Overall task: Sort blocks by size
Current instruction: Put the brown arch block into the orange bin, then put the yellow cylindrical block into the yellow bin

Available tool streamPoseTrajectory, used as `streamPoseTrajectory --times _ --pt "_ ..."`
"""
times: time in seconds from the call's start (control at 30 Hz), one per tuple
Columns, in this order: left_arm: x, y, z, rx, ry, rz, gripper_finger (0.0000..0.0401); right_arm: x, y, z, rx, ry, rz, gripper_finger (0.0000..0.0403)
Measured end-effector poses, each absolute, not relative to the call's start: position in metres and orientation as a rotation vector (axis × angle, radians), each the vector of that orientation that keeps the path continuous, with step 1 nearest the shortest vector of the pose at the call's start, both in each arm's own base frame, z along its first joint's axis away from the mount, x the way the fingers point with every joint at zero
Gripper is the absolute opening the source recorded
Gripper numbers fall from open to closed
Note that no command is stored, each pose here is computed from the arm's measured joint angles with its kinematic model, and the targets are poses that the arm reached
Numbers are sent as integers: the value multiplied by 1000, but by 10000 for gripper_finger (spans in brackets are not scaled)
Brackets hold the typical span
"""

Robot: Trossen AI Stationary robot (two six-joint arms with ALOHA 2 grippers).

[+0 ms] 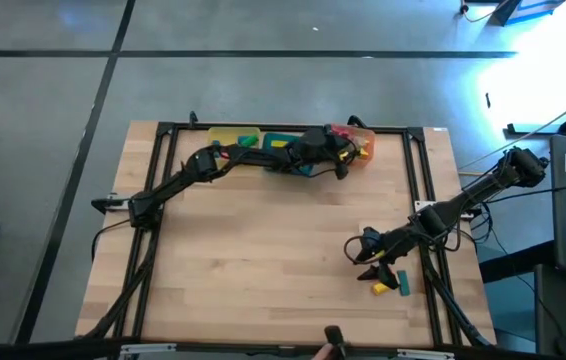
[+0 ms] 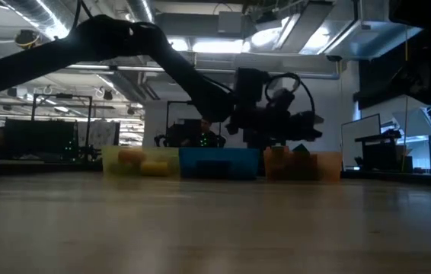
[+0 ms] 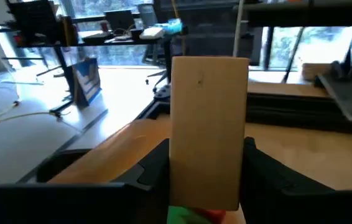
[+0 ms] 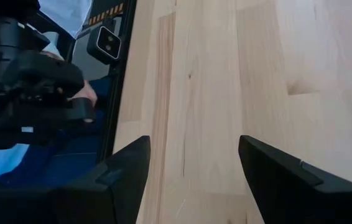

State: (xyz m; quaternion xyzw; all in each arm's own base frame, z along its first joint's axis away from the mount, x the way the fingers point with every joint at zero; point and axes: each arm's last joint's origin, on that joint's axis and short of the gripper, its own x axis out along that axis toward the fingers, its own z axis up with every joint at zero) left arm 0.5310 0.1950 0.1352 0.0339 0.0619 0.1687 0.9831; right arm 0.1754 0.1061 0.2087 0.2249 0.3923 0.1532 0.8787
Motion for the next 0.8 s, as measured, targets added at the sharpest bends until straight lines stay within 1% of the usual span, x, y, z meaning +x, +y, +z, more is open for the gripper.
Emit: streamPoseTrajectory --times 0.1,0.2,0.37,0.53,0.8 --pt "530 198 137 80 122 418 139 175 106 209 469 818 319 246" --pt "528 204 139 52 108 493 162 175 106 209 468 818 320 246" --pt "525 212 137 -35 104 516 190 175 106 209 467 818 320 246" --pt "525 208 139 -19 124 509 197 175 107 209 481 830 337 246" --pt "527 183 190 136 113 457 198 170 112 210 691 988 467 246"
